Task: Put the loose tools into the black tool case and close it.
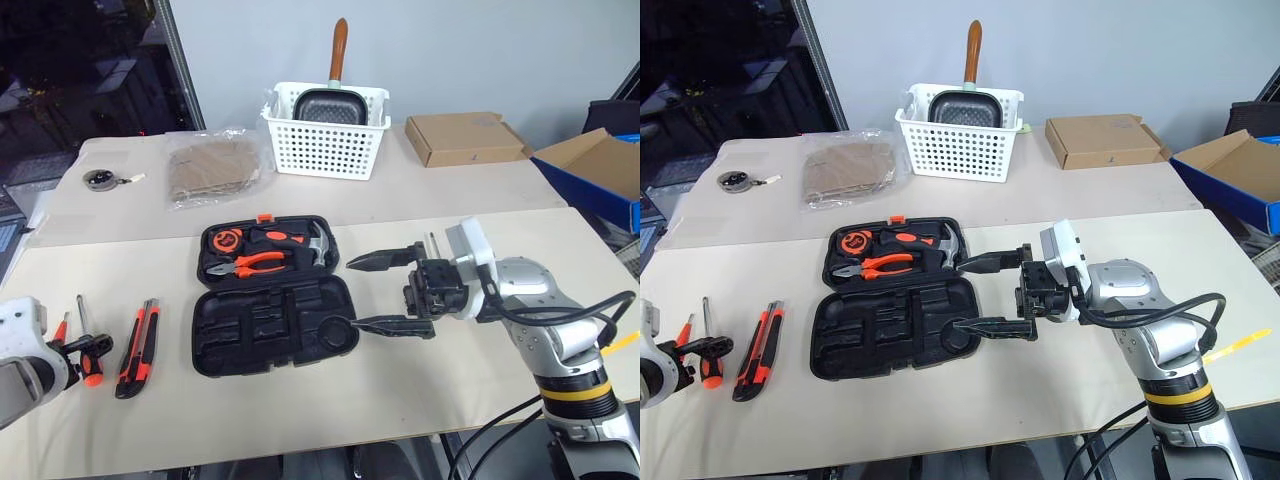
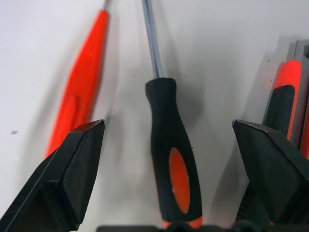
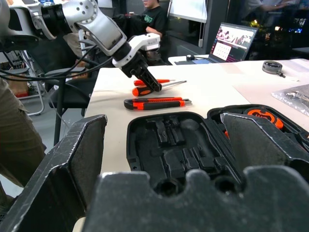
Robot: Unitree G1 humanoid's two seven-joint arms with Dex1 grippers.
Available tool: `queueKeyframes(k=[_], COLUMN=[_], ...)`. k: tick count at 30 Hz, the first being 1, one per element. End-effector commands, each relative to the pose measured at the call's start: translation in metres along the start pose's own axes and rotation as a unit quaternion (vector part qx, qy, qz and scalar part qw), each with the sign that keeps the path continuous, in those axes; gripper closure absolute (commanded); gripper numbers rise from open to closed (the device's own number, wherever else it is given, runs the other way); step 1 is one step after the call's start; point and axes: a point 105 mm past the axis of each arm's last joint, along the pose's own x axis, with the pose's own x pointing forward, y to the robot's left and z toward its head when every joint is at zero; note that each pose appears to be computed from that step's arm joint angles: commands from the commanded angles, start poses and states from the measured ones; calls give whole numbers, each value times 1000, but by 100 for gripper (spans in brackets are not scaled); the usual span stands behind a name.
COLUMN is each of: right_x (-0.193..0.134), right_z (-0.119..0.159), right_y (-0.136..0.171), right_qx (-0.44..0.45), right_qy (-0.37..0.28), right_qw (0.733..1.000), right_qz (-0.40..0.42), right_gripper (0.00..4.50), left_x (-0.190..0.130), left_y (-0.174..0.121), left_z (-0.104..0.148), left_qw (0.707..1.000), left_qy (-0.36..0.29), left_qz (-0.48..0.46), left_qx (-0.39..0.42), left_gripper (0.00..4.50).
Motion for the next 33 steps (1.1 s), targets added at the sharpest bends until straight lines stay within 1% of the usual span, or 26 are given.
queueKeyframes(k=[1,4,6,7,8,9,12,13,14,15,16,17,18,20,21,22,25,27,28,30,33], right_x=[-2,-2,-2,-2,-2,-3,-6,-7,-11,-13,-15,-17,-19,-27,-33,-36,-48,-56,-57,-65,-73], right_z=[11,10,9,9,8,7,5,5,3,2,1,-1,-4,-7,-7,-7,-7,-7,-7,-8,-11], right_y=[2,1,1,0,0,-2,-5,-6,-8,-9,-9,-9,-9,-8,-5,-3,6,10,10,13,15], right_qx=[-29,-29,-29,-29,-29,-30,-39,-41,-41,-41,-40,-40,-42,-36,-31,-28,-20,-16,-16,-13,-16], right_qy=[-4,-4,-4,-4,-4,-5,-1,0,6,10,15,22,33,46,51,53,71,81,83,92,104], right_qw=[1000,999,999,999,999,999,998,997,996,995,994,993,991,989,987,987,984,981,980,976,972], right_qz=[-7,-11,-15,-18,-22,-31,-56,-67,-84,-95,-103,-110,-119,-137,-147,-152,-165,-177,-182,-195,-210], right_gripper=[0,0,0,0,0,0,0,0,0,0,0,0,0,0,0,0,0,0,0,0,0], left_x=[4,6,4,1,-3,-9,-41,-57,-77,-90,-98,-101,-102,-99,-87,-78,-42,-17,-11,-3,6], left_y=[5,4,3,1,-4,-9,-30,-44,-70,-86,-100,-111,-121,-139,-146,-148,-157,-168,-171,-179,-188], left_z=[-3,-5,-2,3,10,18,46,56,62,64,61,56,47,34,31,29,33,42,46,50,49], left_qw=[1000,1000,1000,999,998,996,979,968,943,922,900,880,860,804,768,738,671,642,637,616,598], left_qy=[1,-2,-13,-31,-49,-73,-151,-175,-200,-211,-214,-202,-170,-123,-109,-98,-80,-70,-67,-51,-29], left_qz=[7,1,-4,-16,-34,-55,-136,-179,-251,-298,-331,-360,-395,-443,-449,-448,-446,-432,-429,-436,-450], left_qx=[3,0,-3,-10,-16,-13,-3,30,87,128,185,234,273,377,444,494,587,630,637,654,663], left_gripper=[114,231,298,312,348,365,365,365,365,365,365,365,365,365,365,365,365,365,365,365,365])
